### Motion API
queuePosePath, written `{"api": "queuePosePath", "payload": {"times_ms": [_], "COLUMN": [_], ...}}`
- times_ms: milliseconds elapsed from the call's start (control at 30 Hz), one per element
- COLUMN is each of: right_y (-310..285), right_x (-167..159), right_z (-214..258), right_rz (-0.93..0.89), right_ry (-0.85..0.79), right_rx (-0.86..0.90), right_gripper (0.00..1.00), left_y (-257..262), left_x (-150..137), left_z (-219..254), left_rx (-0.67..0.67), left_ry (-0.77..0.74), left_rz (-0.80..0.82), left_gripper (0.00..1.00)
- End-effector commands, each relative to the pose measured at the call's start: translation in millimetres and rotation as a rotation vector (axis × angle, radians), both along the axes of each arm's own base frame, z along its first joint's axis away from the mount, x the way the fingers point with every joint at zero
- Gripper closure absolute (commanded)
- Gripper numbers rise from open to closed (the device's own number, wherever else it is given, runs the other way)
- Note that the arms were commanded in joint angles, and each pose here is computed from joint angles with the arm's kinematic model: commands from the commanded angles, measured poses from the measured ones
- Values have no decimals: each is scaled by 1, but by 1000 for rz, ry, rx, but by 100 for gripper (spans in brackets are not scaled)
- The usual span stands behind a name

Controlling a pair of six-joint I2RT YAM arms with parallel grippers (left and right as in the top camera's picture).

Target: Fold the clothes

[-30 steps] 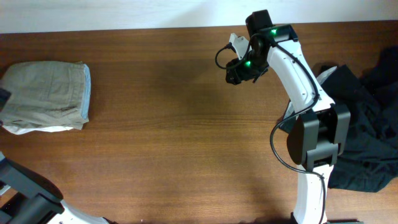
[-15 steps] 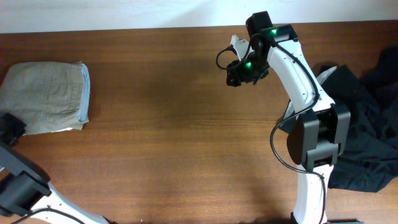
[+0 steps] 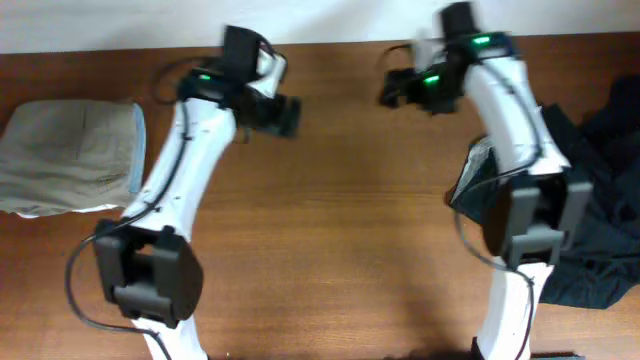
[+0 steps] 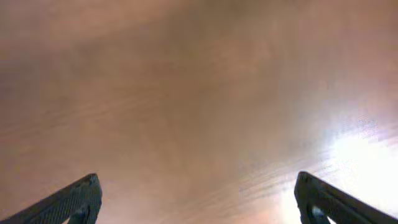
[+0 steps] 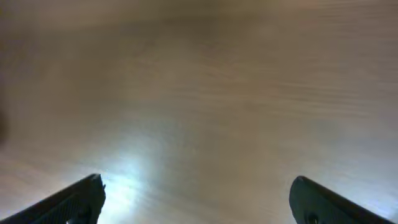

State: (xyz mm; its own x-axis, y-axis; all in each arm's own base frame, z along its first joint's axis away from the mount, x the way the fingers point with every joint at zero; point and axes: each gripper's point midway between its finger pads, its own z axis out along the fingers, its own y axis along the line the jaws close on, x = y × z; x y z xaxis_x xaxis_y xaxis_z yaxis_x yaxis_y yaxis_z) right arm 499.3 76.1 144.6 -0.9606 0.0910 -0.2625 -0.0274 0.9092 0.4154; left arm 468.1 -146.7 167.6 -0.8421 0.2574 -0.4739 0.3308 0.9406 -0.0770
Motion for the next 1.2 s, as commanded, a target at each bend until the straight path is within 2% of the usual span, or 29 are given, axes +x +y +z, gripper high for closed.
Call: {"api": "queuePosePath", "payload": {"times_ms": [0, 67, 100, 167, 233, 333, 400, 433, 467, 533, 600, 667, 733, 1033, 1100, 1167], "right_y": [-89, -115, -128, -124, -105, -83, -77, -74, -72, -68, -63, -61, -60, -57, -53, -48], "right_x": [-21, -49, -64, -81, -104, -150, -189, -210, -230, -255, -287, -304, -311, -315, -307, -280], "right_z": [18, 23, 27, 53, 85, 83, 63, 55, 55, 61, 59, 54, 46, 45, 37, 39], "right_rz": [-180, -146, -137, -113, -83, -49, -56, -68, -90, -110, -121, -121, -118, -110, -73, -46], "right_ry": [73, 117, 142, 116, 56, 22, -79, -205, -385, -589, -711, -706, -672, -687, -780, -1043], "right_rx": [34, -6, -92, -183, -196, -201, -213, -227, -245, -265, -277, -276, -273, -264, -273, -292], "right_gripper": [1, 2, 2, 2, 2, 4, 3, 0, 1, 1, 1, 1, 1, 1, 1, 2], "left_y": [53, 85, 119, 138, 144, 141, 139, 137, 137, 135, 133, 131, 131, 131, 131, 131], "left_x": [-31, -58, -75, -91, -108, -142, -172, -187, -199, -221, -254, -275, -283, -283, -283, -283], "left_z": [-17, -22, -24, -19, -5, 9, 15, 20, 26, 44, 73, 94, 103, 103, 103, 103], "left_rx": [43, -48, -79, -66, -24, -31, -43, -64, -86, -113, -134, -144, -148, -149, -149, -148], "left_ry": [191, 351, 440, 477, 486, 442, 302, 188, 25, -290, -524, -645, -698, -697, -697, -697], "left_rz": [143, 218, 306, 301, 303, 302, 305, 332, 341, 329, 313, 304, 299, 299, 300, 299], "left_gripper": [1, 1, 1, 1, 1, 1, 1, 1, 1, 1, 1, 1, 1, 1, 1, 1]}}
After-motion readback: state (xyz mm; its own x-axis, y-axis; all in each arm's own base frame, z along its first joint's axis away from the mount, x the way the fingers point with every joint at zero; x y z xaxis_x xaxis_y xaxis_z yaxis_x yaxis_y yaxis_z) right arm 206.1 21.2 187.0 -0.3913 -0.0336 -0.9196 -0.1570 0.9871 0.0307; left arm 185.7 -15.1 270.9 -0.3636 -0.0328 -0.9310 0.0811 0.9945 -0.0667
